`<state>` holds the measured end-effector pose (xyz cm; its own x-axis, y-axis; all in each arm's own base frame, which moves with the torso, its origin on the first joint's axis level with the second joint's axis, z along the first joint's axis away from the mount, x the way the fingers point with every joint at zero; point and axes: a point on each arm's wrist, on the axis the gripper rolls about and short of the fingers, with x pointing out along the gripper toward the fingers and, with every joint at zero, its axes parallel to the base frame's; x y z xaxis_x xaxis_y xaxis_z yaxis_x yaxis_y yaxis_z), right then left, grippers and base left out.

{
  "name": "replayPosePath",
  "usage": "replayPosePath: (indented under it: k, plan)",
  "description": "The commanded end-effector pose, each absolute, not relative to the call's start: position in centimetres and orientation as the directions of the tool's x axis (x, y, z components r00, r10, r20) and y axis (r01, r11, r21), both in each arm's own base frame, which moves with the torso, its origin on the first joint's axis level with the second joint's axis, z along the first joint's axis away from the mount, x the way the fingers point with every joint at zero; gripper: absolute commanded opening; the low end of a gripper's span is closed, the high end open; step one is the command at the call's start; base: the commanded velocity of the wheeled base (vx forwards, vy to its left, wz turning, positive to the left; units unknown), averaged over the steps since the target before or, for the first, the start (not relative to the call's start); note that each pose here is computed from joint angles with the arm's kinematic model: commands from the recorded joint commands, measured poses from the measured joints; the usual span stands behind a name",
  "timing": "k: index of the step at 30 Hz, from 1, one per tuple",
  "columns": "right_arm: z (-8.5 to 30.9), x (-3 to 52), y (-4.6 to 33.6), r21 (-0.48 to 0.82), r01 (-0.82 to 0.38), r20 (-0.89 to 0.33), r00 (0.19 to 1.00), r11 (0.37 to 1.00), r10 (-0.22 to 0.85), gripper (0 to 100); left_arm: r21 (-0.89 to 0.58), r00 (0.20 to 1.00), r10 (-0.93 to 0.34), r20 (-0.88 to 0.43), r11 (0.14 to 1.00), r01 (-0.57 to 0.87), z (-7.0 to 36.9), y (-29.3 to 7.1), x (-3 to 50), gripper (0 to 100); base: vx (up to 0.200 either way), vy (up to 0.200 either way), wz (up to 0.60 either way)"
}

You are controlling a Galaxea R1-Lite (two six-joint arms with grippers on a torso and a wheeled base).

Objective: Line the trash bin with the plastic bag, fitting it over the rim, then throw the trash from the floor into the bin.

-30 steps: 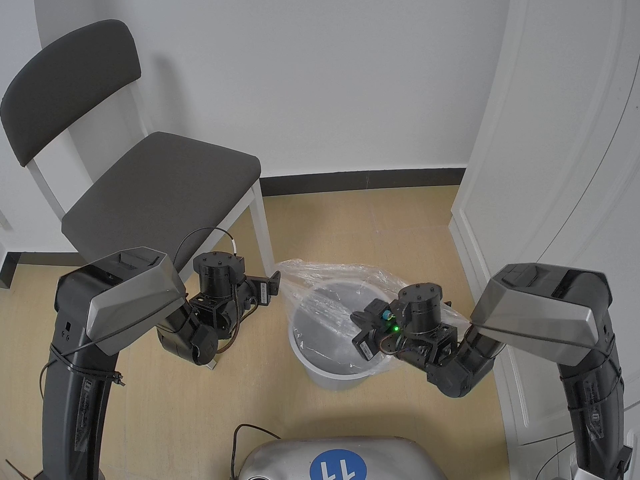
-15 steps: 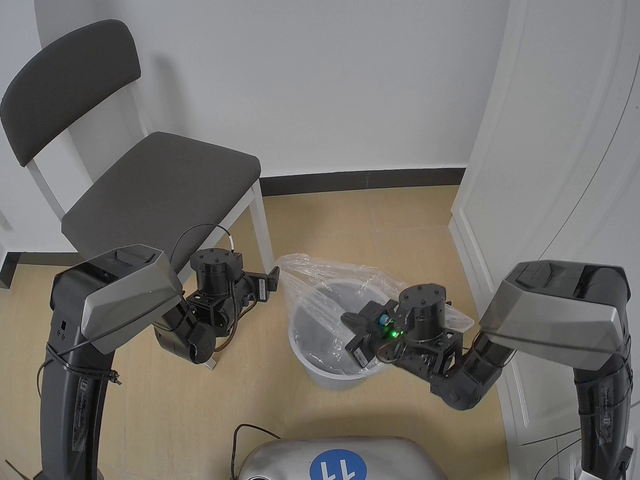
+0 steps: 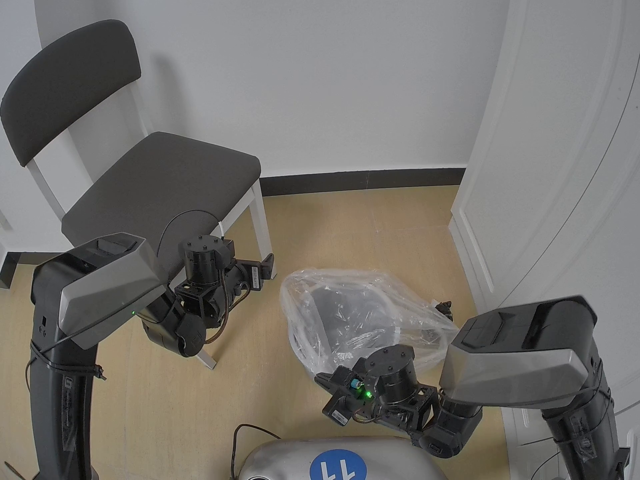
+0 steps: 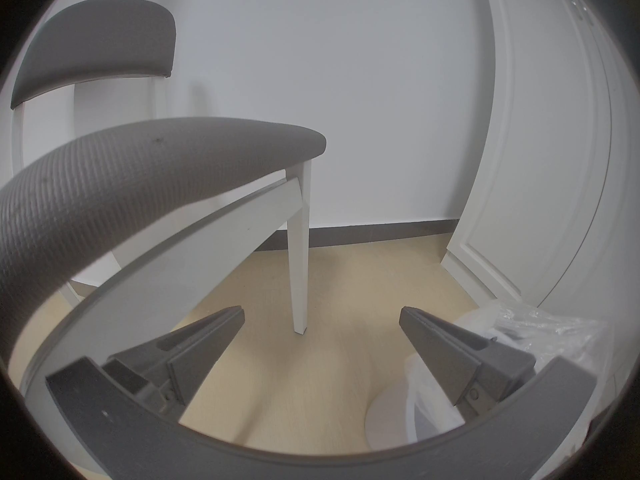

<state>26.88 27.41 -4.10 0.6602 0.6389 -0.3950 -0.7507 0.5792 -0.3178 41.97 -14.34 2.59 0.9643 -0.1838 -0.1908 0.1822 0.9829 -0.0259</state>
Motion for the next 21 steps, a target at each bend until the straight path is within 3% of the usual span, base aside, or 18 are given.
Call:
replayPosePath:
  k: [1,12,15,21]
  plan:
    - [-6.2,25.7,28.3,-0.309,-0.782,-0.432,0.623,0.541,0.653,0,-0.028,0.966,-0.184,-0.18,0.983,0.182,3.1,-14.3,41.9,100,0.0,0.0,0.0]
    - [-5.7,25.5,30.1,-0.311,-0.791,-0.384,0.612,0.527,0.692,0,-0.028,0.966,-0.184,-0.18,0.983,0.182,3.1,-14.4,41.9,100,0.0,0.0,0.0]
    - [-4.4,27.4,32.0,-0.316,-0.768,-0.292,0.638,0.557,0.713,0,-0.028,0.967,-0.184,-0.178,0.983,0.182,3.1,-14.4,41.9,100,0.0,0.0,0.0]
    - [-4.8,28.1,33.4,-0.282,-0.771,-0.27,0.635,0.571,0.724,0,-0.028,0.966,-0.185,-0.178,0.983,0.183,3.1,-14.4,41.9,100,0.0,0.0,0.0]
